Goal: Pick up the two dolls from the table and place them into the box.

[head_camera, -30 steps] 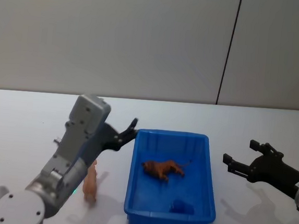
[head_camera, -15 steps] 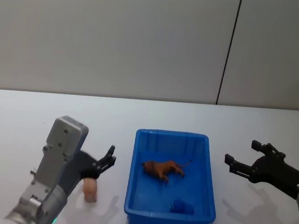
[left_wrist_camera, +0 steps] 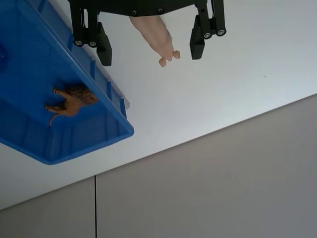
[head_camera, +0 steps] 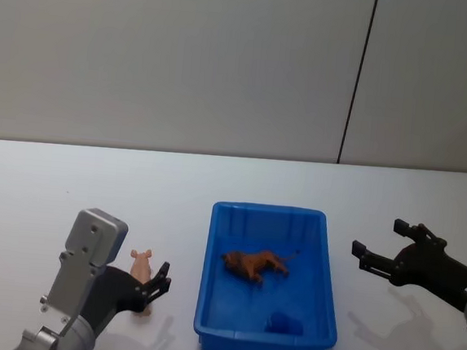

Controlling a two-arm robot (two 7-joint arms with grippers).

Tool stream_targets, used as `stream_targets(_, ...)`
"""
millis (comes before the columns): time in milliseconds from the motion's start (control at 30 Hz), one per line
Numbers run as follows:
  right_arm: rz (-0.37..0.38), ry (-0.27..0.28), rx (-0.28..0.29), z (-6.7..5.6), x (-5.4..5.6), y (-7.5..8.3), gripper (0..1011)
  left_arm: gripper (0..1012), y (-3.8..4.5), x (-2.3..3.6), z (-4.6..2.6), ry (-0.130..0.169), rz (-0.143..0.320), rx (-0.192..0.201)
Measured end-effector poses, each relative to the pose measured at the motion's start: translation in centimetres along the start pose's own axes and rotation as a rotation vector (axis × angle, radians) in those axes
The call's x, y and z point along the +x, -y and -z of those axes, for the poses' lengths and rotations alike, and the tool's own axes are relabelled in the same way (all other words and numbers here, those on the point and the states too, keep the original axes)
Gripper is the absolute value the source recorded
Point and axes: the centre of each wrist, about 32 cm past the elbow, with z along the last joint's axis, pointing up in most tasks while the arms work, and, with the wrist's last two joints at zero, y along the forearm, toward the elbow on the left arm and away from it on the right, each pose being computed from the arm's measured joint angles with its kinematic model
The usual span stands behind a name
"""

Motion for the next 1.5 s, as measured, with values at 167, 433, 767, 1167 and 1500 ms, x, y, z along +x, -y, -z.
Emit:
stream_targets(167,0.0,0.0,0.0,0.0,0.0,0.0,1001,1001,0.37,0.22,0.56,-0.004,0.011,0.027)
stream_targets(433,0.0,0.0,-0.001,0.0,0.0,0.0,1001,1001,1.4,0.58,1.49,-0.016,0.025,0.06)
stream_targets(767,0.0,0.0,-0.001,0.0,0.0,0.0,1001,1001,2.49,0.96,2.76,-0.045,0.036,0.086)
stream_targets(1167,0.0,0.0,-0.001,0.0,0.0,0.0,1001,950,3.41,1.22,4.1,-0.076,0.049,0.103)
stream_targets(1500,0.0,0.0,-0.001,0.0,0.0,0.0,1001,657,4.05,1.43,4.74,-0.084,0.058,0.111)
